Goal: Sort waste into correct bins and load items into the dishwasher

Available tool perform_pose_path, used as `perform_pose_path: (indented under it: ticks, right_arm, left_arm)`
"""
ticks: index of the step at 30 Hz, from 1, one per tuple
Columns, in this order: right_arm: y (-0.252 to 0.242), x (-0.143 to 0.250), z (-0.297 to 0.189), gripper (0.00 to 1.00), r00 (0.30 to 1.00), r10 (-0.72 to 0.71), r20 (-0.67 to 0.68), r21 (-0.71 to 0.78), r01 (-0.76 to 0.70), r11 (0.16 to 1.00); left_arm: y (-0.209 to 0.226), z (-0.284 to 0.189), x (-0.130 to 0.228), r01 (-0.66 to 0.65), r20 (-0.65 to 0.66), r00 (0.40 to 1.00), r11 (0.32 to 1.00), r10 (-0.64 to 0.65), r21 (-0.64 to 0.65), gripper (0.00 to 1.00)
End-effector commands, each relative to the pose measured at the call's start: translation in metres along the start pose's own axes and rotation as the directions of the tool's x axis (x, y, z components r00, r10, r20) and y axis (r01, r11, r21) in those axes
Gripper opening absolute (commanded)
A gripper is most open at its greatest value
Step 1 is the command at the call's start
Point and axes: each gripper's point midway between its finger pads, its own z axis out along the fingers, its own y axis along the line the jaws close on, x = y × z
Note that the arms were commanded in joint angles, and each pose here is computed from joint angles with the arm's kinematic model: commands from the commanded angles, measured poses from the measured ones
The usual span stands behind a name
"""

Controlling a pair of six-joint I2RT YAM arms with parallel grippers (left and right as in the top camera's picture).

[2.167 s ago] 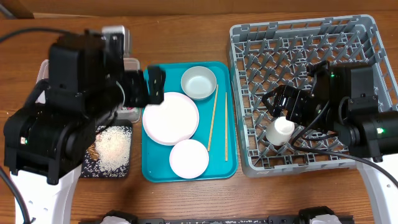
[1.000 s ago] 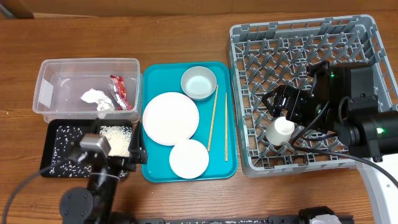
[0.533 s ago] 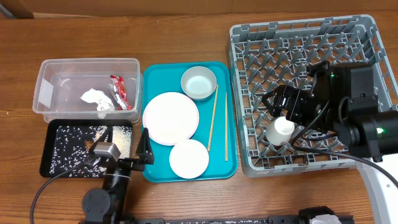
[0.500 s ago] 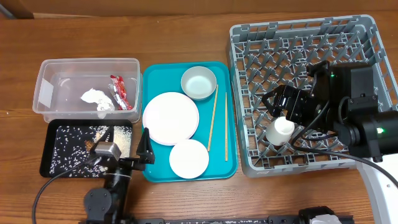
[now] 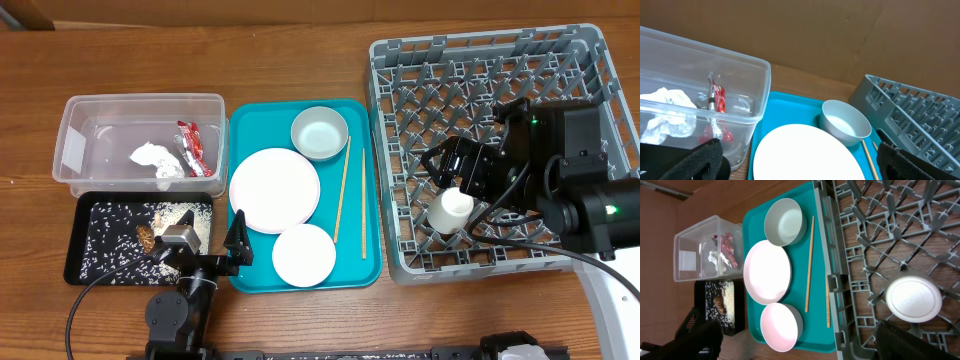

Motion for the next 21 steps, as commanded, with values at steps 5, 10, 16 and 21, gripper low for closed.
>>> perform_pose_path:
  ticks: [5,10,16,21]
  right_arm:
    - [0.002,-0.002,-0.001,1.0,1.0,-0.014,0.01,0.001,0.014,1.0]
    - [0.002,-0.002,-0.001,1.0,1.0,-0.014,0.01,0.0,0.014,1.0]
    - [0.01,-0.015,-0.001,1.0,0.998,-0.004,0.059,-0.033,0.006,0.999]
    - [0.046,0.007,0.005,0.96,0.991,-0.132,-0.029,-0.185,0.124,0.975]
  left_arm:
    - [0.004,0.0,0.0,0.018,0.007,1.0,1.0,-0.018,-0.015,1.0]
    - [0.003,0.0,0.0,0.018,0.007,1.0,1.0,-0.018,-0.014,1.0]
    - [0.004,0.0,0.0,0.018,0.007,1.0,1.0,-0.018,-0.015,1.0]
    - [0.004,0.0,0.0,0.018,0.007,1.0,1.0,-0.018,-0.015,1.0]
